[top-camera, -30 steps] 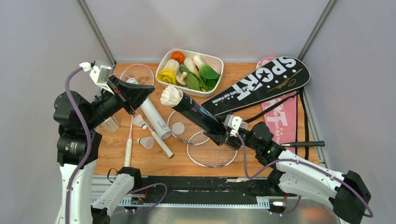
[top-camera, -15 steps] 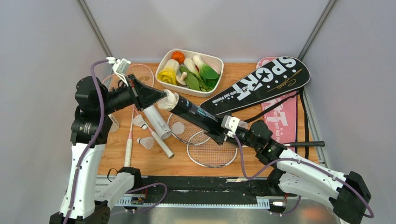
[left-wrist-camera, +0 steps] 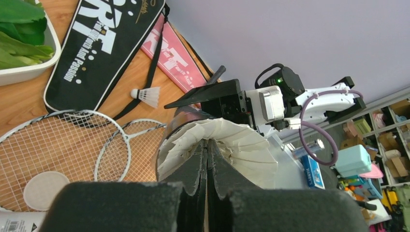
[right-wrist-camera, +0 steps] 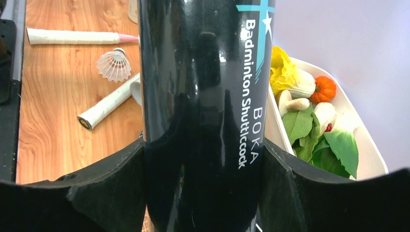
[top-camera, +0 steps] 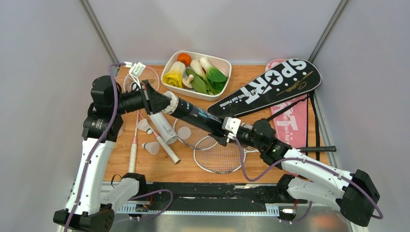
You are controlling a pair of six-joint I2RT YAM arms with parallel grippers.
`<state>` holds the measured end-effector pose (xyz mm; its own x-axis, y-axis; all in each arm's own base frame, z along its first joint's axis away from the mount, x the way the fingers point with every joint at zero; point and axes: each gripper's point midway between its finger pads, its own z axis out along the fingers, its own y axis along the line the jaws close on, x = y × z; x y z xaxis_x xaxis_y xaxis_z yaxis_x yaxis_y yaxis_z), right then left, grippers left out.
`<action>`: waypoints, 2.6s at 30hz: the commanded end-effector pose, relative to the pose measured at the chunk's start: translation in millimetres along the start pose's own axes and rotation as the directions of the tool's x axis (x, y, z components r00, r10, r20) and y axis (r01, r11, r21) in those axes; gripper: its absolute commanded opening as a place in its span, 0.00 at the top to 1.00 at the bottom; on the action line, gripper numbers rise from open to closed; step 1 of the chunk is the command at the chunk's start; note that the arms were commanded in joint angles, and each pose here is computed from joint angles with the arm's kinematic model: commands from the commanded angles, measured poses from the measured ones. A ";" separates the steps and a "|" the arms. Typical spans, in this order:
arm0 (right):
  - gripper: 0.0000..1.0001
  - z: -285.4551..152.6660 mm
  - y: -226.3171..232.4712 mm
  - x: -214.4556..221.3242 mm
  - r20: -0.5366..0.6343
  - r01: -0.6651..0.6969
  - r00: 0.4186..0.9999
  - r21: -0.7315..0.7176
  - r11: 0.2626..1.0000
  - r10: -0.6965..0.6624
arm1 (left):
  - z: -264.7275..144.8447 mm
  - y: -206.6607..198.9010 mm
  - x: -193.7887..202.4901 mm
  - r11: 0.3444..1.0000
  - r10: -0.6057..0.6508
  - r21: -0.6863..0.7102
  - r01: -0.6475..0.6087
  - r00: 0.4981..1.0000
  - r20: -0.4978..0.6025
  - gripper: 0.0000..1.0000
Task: Pack up the badminton gear
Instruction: Place the shuttlecock at the shuttle tube.
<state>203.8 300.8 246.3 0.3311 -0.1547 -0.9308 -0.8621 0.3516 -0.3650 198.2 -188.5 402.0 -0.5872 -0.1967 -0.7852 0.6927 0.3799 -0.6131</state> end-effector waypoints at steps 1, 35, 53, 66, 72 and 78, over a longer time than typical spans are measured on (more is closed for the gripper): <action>0.43 10.2 -8.2 -31.4 0.077 0.101 0.992 -0.016 0.995 -0.100 | 4.2 2.6 5.1 1.000 0.012 0.021 -0.011 0.999 -0.031 1.00; 0.43 8.5 -14.8 -25.6 0.091 0.104 0.990 0.022 0.994 -0.106 | -36.1 -8.6 -61.0 0.916 0.250 -0.353 -0.191 0.960 0.128 0.61; 0.44 10.0 -33.0 -27.5 0.046 0.116 0.992 0.055 0.992 -0.119 | -34.8 -32.6 -19.0 0.944 0.295 -0.163 -0.285 0.955 0.037 0.59; 0.44 11.1 -33.1 -25.6 0.039 0.119 0.992 0.052 0.992 -0.121 | -24.6 -6.6 -4.4 0.952 0.252 -0.171 -0.255 0.967 -0.040 0.69; 0.44 10.2 -33.2 -26.3 0.040 0.123 0.991 0.053 0.991 -0.125 | -22.2 -2.7 -2.7 0.954 0.240 -0.171 -0.245 0.970 -0.049 0.71; 0.44 10.3 -32.9 -24.4 0.035 0.128 0.991 0.052 0.990 -0.130 | -21.0 -2.5 -2.0 0.958 0.229 -0.165 -0.234 0.972 -0.052 0.75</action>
<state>223.7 298.4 234.3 0.3598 -0.2478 -0.8995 -0.8380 0.3381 -0.4283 189.8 -167.5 407.4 -0.4503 -0.0771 -0.8896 0.7065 0.5785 -0.4078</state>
